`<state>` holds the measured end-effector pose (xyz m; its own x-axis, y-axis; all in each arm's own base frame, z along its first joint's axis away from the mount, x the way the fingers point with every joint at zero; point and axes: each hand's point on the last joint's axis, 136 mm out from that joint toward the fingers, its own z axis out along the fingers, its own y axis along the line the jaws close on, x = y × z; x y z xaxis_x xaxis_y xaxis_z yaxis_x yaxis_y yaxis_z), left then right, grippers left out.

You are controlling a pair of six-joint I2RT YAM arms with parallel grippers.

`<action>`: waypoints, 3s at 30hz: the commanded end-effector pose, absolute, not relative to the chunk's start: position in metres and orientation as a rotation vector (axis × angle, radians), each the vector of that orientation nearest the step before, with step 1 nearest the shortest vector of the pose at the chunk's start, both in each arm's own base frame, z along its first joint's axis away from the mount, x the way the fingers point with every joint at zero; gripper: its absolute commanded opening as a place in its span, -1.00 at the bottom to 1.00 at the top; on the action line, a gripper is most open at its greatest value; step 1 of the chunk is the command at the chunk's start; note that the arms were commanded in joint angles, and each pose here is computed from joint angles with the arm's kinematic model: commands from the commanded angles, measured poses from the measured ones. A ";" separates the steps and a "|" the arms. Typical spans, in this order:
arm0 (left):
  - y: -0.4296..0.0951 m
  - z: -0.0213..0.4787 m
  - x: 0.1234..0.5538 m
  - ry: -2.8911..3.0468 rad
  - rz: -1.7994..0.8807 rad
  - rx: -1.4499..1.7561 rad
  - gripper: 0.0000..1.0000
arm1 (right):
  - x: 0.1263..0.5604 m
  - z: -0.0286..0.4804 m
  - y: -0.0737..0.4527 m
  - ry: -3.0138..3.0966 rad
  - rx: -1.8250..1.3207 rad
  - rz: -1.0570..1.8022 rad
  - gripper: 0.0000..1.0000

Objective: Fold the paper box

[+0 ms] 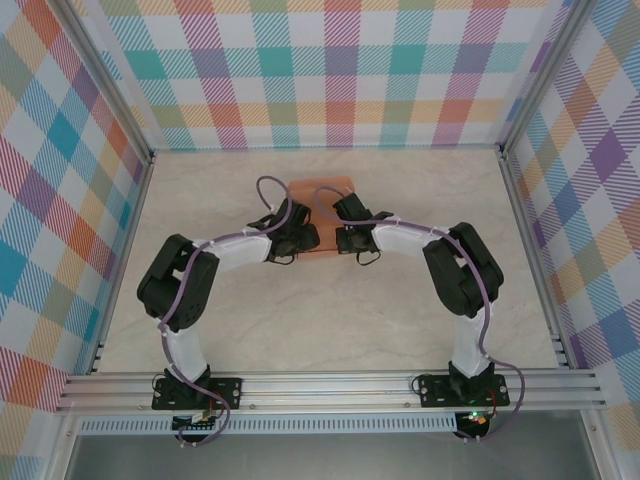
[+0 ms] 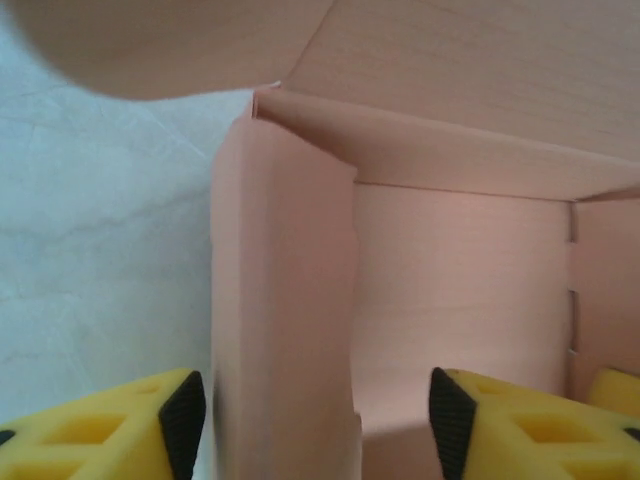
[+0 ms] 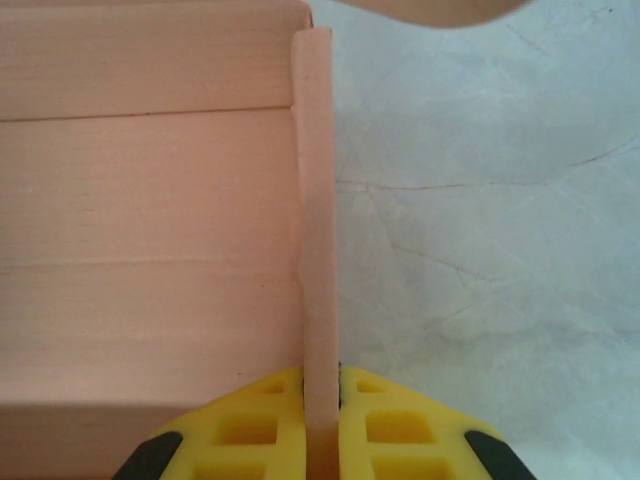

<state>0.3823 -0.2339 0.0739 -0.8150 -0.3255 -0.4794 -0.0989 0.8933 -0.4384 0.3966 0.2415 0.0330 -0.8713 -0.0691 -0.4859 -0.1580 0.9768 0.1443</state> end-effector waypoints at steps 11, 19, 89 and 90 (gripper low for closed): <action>-0.247 0.203 0.334 1.976 -0.957 0.216 1.00 | 0.384 0.103 0.228 2.409 -0.397 0.929 -0.86; -0.238 0.231 0.352 1.768 -0.895 0.296 1.00 | 0.360 0.137 0.252 2.341 -0.553 1.366 -0.89; -0.247 0.179 0.336 1.719 -0.581 0.973 1.00 | 0.340 0.014 0.268 2.724 -0.402 1.339 -0.74; -0.245 0.179 0.334 1.723 -0.585 0.967 1.00 | 0.341 0.015 0.268 2.724 -0.400 1.333 -0.74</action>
<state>0.3349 -0.2419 0.1501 -0.2048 0.3555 -0.9120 0.8184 0.5733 0.0397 0.3470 0.2661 0.0246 -0.9604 -0.1774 -0.2147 -0.2782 0.5769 0.7680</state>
